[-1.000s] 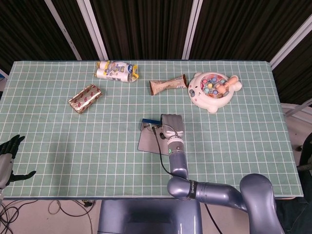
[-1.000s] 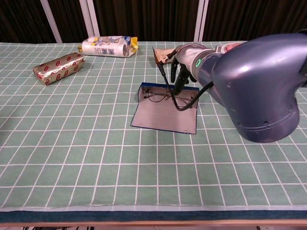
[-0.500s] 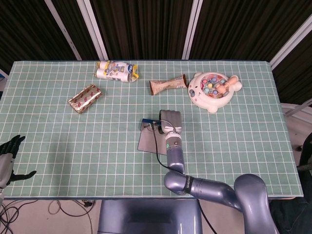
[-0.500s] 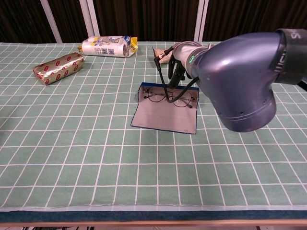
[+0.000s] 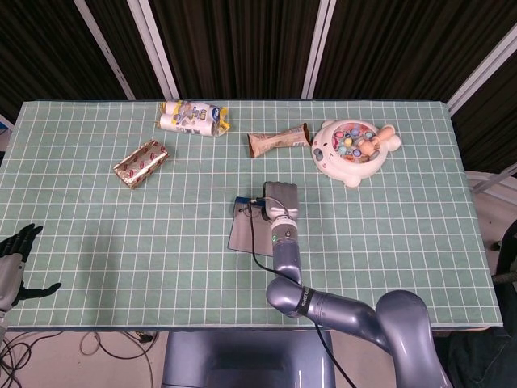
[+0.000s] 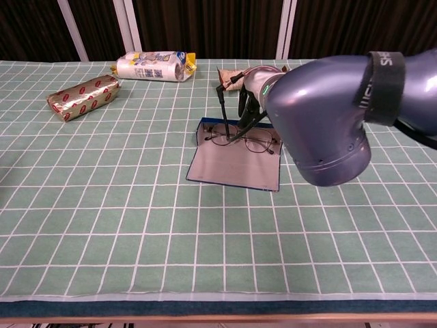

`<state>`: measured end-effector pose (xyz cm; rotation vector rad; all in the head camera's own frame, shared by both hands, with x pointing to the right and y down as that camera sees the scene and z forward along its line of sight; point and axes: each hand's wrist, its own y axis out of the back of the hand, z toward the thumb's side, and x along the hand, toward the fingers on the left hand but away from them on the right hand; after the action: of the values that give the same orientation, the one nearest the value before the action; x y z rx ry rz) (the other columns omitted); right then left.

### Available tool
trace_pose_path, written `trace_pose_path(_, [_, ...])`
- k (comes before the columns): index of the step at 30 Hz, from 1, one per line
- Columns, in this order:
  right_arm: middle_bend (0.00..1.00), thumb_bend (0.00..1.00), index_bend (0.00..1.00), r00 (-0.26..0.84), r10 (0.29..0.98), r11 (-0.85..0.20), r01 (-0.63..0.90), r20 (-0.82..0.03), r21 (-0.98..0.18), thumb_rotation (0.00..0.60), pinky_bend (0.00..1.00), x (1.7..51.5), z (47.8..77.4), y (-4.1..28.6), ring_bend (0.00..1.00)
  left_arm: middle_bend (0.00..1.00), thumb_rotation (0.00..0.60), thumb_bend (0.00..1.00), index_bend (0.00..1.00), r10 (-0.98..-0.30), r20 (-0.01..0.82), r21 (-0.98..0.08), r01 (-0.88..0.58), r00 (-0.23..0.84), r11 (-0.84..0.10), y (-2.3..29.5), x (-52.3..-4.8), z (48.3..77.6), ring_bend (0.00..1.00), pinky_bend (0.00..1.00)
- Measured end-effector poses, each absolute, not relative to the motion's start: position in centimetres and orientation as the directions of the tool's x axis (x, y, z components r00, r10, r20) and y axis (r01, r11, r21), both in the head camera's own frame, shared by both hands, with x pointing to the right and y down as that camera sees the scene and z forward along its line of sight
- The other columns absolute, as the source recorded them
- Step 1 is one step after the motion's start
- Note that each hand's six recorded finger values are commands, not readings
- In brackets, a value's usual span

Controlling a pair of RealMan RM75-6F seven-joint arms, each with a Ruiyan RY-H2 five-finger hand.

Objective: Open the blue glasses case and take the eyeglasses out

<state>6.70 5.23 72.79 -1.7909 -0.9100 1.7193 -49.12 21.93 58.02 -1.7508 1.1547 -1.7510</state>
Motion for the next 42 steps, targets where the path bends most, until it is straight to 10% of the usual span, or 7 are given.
trace_pose_path(42, [0.85,0.47,0.56,-0.027,0.741,-0.663,0.131,-0.671,-0.737,0.600,0.77,6.73,73.48,5.77,0.81,0.00,0.600,0.07,0.00,-0.771,0.624,-0.770,-0.271,-0.131,-0.577,21.92,-49.18,58.02,0.00,0.00])
